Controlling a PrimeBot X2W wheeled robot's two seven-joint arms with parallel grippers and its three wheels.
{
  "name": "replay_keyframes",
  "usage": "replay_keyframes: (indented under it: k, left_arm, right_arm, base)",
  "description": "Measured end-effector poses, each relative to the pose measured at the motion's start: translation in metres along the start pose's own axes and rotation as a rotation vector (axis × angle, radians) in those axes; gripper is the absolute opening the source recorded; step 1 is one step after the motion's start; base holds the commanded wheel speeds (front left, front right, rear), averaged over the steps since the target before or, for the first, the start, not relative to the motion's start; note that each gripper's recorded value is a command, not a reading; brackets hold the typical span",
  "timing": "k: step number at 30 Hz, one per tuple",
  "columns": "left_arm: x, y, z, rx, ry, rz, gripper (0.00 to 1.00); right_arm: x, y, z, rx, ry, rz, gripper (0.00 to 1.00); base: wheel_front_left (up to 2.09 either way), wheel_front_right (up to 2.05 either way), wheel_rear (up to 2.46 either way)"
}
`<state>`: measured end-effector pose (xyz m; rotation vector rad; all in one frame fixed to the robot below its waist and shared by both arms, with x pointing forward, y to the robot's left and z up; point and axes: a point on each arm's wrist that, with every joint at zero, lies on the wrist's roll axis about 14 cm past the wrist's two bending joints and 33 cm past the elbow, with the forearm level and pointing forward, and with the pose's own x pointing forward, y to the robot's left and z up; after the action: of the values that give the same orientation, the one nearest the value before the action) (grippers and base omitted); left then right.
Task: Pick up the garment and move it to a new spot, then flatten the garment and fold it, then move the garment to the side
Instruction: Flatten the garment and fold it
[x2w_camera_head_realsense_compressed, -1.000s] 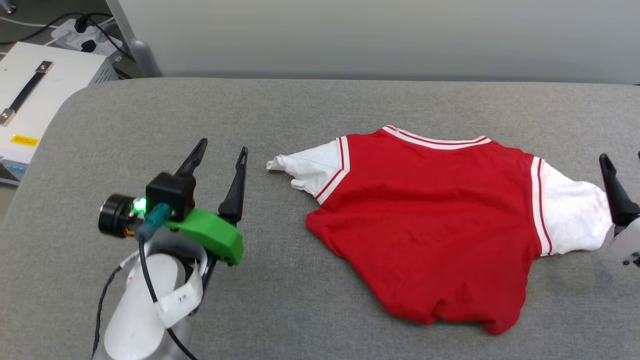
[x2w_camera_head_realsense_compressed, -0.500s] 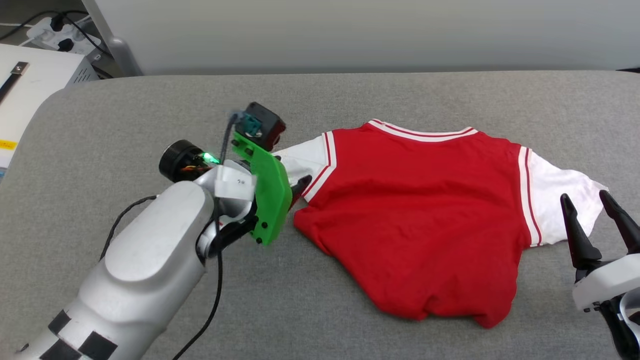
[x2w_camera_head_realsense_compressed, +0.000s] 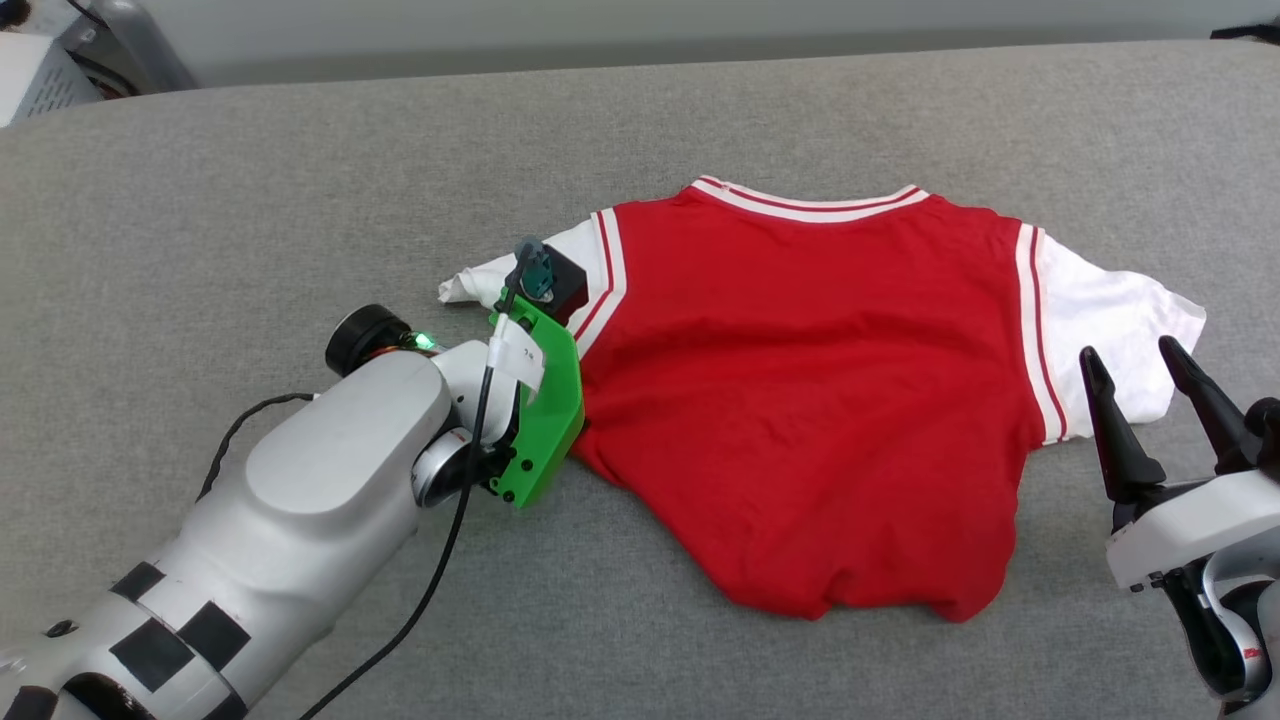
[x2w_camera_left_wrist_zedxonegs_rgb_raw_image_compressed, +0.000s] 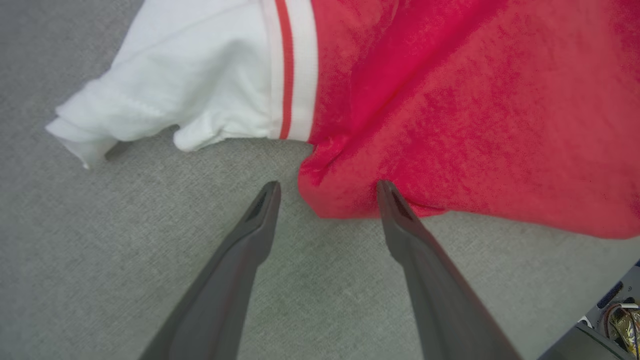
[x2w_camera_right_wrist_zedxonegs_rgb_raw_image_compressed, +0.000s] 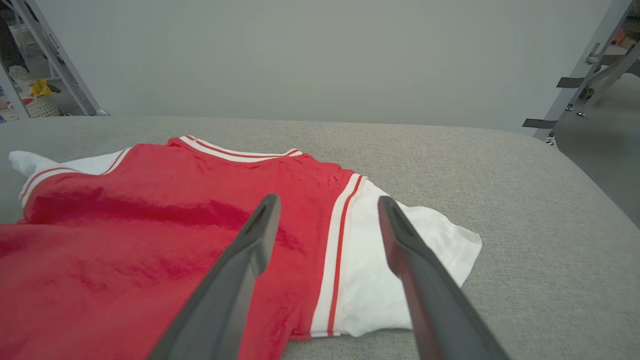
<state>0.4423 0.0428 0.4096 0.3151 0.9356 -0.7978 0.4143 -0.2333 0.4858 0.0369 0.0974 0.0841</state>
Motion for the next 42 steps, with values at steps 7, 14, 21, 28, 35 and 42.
replay_keyframes:
  k: [7, 14, 21, 28, 35, 42]
  left_arm:
    - [0.031, -0.004, -0.025, -0.039, 0.073, -0.05, 1.0]
    - [0.034, -0.006, -0.015, -0.019, -0.005, -0.061, 0.0]
    - [0.0, -0.015, 0.028, 0.041, -0.279, -0.051, 0.0]
    - [-0.049, -0.029, 0.027, 0.051, -0.444, 0.004, 0.0]
    - [-0.07, -0.052, -0.024, -0.069, -0.43, 0.042, 0.0]
    - [-0.049, -0.079, -0.093, -0.206, -0.277, 0.009, 0.0]
  right_arm:
    - [0.0, -0.012, -0.015, -0.009, 0.037, -0.035, 1.0]
    - [-0.001, -0.017, -0.021, -0.015, 0.048, -0.049, 1.0]
    - [-0.005, -0.013, -0.011, -0.008, 0.014, -0.045, 1.0]
    - [-0.021, -0.01, -0.01, 0.007, 0.006, -0.048, 1.0]
    - [-0.025, -0.002, -0.009, 0.022, -0.001, -0.033, 1.0]
    - [-0.025, -0.001, -0.012, 0.026, 0.012, -0.032, 1.0]
  base:
    - [0.0, 0.0, 0.0]
    - [0.0, 0.0, 0.0]
    - [0.0, 0.0, 0.0]
    - [0.0, 0.0, 0.0]
    - [0.0, 0.0, 0.0]
    - [0.0, 0.0, 0.0]
